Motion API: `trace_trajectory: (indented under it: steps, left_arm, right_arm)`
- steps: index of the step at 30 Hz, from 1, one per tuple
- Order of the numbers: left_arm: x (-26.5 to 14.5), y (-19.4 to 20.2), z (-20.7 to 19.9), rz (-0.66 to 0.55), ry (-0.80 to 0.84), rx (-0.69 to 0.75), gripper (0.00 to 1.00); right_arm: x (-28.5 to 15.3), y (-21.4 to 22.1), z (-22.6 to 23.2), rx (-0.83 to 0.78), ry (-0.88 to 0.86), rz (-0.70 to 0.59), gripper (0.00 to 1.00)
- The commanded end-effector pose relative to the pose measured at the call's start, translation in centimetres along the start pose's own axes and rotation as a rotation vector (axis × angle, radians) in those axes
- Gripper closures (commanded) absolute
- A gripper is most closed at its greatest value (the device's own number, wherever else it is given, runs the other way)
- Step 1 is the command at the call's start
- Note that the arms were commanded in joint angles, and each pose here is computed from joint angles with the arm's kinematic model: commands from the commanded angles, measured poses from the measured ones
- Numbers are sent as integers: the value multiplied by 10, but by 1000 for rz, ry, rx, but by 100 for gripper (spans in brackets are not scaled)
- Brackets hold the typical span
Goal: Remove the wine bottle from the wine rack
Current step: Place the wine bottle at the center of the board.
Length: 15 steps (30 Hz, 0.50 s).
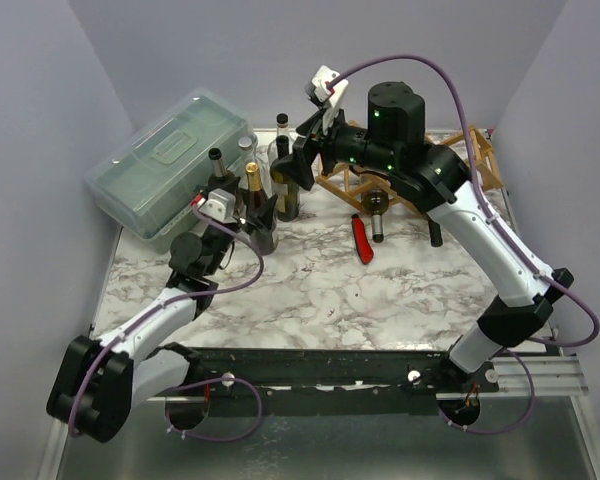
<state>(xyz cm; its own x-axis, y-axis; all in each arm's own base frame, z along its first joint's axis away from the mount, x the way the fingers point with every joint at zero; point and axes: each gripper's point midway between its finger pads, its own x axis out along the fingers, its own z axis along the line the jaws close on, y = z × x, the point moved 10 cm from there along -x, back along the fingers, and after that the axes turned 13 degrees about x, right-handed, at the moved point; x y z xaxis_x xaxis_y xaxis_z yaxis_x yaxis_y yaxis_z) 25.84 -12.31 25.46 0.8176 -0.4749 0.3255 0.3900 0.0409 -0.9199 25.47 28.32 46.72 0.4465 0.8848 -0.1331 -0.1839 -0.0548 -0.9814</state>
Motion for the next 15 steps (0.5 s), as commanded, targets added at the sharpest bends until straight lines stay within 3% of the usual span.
trace_trajectory:
  steps: [1,15]
  left_arm:
    - [-16,-13,-2,37,18,-66,1]
    - [-69,-53,-6,187,4,-293,1]
  right_arm:
    - [-21,6,1,-16,-20,49,7]
    - [-79,32,-21,30,-136,117,6]
